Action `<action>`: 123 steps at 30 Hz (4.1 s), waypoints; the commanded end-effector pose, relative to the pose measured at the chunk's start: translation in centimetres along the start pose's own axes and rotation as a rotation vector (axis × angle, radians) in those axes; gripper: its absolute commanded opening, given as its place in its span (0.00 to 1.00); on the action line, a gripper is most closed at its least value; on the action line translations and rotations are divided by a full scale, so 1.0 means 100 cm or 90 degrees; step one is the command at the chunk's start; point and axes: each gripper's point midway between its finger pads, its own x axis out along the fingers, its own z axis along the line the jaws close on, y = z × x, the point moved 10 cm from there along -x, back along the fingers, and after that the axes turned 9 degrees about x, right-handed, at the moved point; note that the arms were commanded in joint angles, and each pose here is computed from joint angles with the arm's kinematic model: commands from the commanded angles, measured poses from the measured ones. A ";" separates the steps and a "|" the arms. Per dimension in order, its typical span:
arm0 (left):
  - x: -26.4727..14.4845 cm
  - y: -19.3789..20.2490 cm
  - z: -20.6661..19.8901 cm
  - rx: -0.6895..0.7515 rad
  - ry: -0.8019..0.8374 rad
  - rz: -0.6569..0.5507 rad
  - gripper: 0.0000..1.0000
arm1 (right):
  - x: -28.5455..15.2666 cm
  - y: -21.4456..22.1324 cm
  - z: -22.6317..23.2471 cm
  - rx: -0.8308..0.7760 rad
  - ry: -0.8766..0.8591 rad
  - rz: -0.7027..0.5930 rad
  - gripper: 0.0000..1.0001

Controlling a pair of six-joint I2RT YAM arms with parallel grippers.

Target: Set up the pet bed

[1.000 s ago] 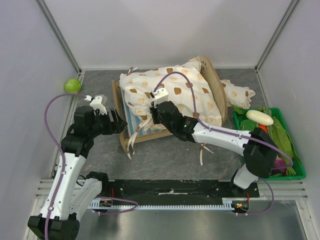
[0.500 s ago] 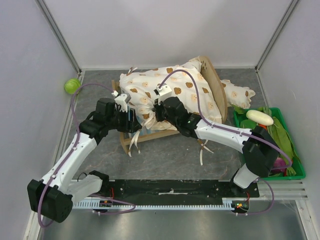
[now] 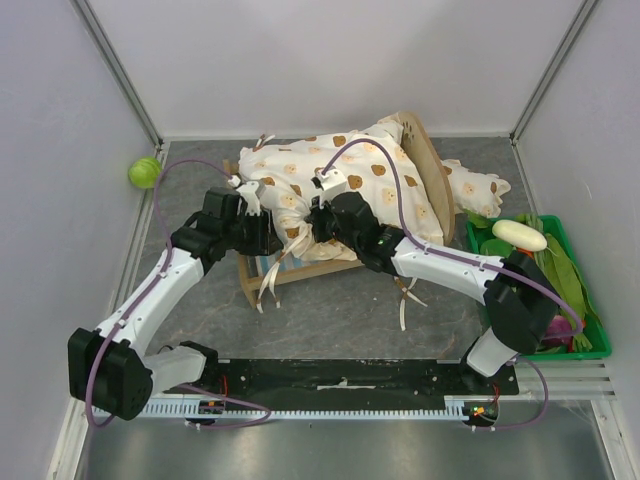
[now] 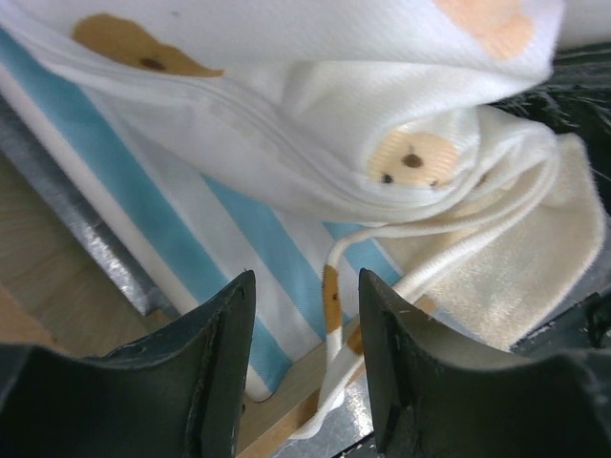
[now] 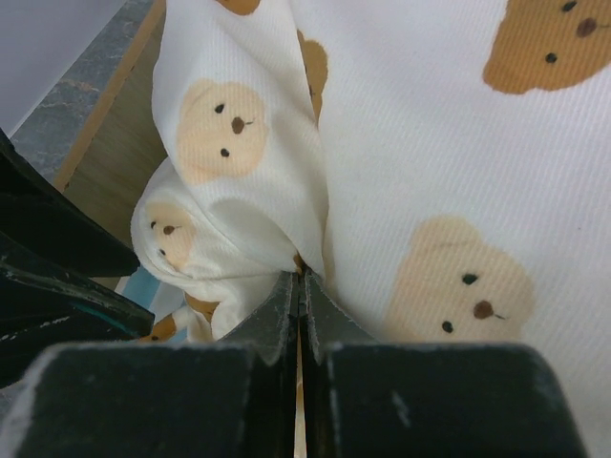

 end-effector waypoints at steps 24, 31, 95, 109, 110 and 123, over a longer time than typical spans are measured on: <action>-0.022 0.009 -0.026 0.055 0.105 -0.056 0.70 | -0.009 -0.023 -0.007 0.026 -0.010 -0.044 0.00; -0.017 0.014 -0.029 0.077 0.077 -0.027 0.70 | -0.008 -0.024 -0.007 0.026 -0.011 -0.042 0.00; -0.071 0.030 -0.066 0.142 0.313 0.035 0.34 | -0.033 -0.037 0.005 0.063 -0.081 -0.069 0.00; -0.053 -0.009 -0.040 0.116 0.007 -0.034 0.63 | -0.039 -0.041 0.006 0.061 -0.081 -0.074 0.00; -0.049 -0.010 -0.040 0.115 0.002 -0.026 0.62 | -0.039 -0.040 0.005 0.061 -0.080 -0.073 0.00; -0.010 -0.008 -0.034 0.113 -0.003 0.054 0.57 | -0.041 -0.042 0.006 0.063 -0.084 -0.076 0.00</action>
